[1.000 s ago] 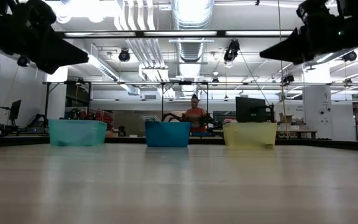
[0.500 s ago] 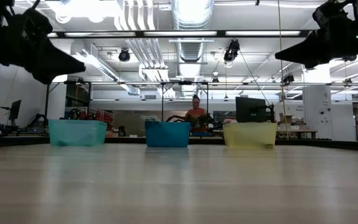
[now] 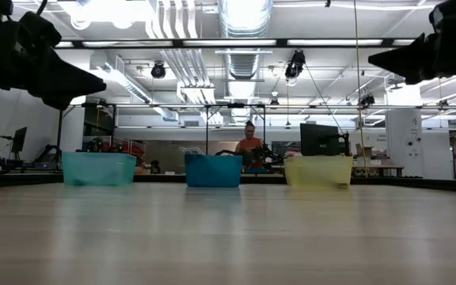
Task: Sort silverware by color (type)
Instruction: Return to Home Position
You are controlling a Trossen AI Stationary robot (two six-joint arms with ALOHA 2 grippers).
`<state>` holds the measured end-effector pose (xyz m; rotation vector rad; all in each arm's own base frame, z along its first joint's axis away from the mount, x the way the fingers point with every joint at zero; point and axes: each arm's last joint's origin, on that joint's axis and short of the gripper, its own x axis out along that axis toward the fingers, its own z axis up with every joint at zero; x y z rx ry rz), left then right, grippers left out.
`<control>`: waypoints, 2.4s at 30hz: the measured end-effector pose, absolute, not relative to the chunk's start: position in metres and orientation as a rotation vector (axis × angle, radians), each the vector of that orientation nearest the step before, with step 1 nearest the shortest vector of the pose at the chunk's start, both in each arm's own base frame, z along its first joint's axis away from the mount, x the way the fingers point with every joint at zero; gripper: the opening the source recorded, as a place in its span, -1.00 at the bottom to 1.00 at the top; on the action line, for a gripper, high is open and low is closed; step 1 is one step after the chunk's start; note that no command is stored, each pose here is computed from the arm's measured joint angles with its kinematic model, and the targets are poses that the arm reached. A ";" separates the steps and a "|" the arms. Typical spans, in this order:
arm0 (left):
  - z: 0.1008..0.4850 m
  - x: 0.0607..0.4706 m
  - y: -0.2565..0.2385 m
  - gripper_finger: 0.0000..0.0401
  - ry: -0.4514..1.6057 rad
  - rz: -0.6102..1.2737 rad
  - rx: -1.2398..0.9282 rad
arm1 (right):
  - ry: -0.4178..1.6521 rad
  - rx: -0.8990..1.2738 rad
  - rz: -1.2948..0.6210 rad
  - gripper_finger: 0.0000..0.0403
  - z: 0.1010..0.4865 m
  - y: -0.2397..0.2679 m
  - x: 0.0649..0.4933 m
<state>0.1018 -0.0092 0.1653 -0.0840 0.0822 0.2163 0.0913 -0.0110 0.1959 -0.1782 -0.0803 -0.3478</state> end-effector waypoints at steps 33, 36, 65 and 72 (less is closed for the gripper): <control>0.159 0.107 -0.013 -0.62 0.104 0.110 -0.180 | -0.037 0.071 -0.414 -0.95 0.170 -0.013 0.098; 0.159 0.107 -0.013 -0.62 0.106 0.110 -0.180 | -0.037 0.071 -0.414 -0.95 0.170 -0.013 0.098; 0.159 0.107 -0.014 -0.62 0.108 0.110 -0.180 | -0.036 0.071 -0.415 -0.95 0.170 -0.013 0.098; 0.159 0.107 -0.014 -0.62 0.107 0.110 -0.180 | -0.035 0.071 -0.415 -0.95 0.170 -0.013 0.098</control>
